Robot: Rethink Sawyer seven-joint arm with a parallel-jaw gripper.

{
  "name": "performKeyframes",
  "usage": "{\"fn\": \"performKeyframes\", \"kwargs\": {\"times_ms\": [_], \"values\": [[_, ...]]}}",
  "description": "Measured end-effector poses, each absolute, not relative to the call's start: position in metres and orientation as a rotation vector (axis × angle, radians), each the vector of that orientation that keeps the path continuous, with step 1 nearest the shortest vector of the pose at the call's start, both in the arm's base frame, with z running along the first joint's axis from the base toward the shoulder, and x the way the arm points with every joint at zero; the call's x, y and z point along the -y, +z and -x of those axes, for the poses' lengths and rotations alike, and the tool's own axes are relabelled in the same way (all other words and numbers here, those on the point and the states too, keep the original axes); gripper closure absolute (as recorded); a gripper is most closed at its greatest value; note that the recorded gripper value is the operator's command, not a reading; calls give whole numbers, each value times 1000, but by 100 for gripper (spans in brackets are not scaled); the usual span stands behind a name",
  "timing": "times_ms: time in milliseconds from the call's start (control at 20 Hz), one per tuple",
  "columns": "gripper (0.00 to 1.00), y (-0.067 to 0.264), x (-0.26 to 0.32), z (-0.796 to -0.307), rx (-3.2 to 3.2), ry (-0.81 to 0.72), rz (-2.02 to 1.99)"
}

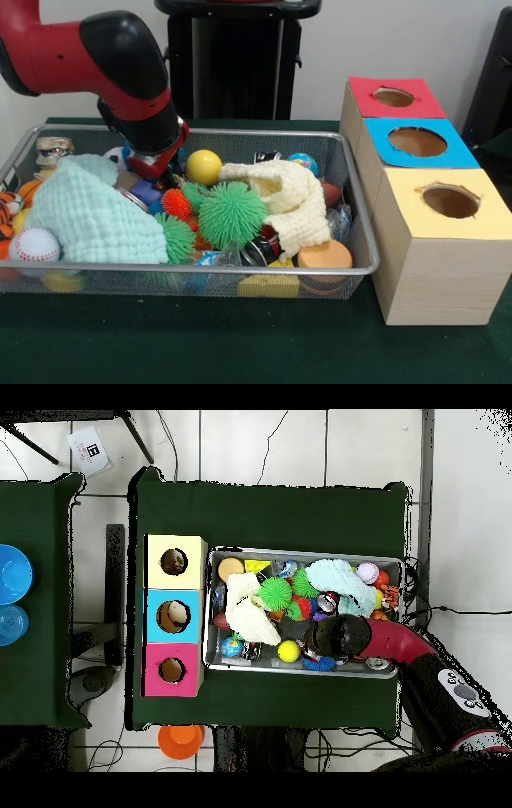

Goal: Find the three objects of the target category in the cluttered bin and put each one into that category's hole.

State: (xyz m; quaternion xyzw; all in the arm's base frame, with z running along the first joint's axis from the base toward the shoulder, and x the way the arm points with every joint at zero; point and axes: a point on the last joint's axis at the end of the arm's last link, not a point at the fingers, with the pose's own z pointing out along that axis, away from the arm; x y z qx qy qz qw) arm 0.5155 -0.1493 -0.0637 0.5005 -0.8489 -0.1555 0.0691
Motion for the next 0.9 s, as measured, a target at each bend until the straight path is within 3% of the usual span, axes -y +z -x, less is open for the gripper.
{"fn": "performKeyframes", "kwargs": {"times_ms": [650,900], "values": [[100,-64,153,-516,2596,-514,-1494],[100,-51,151,-517,2675,-606,-1505]]}}
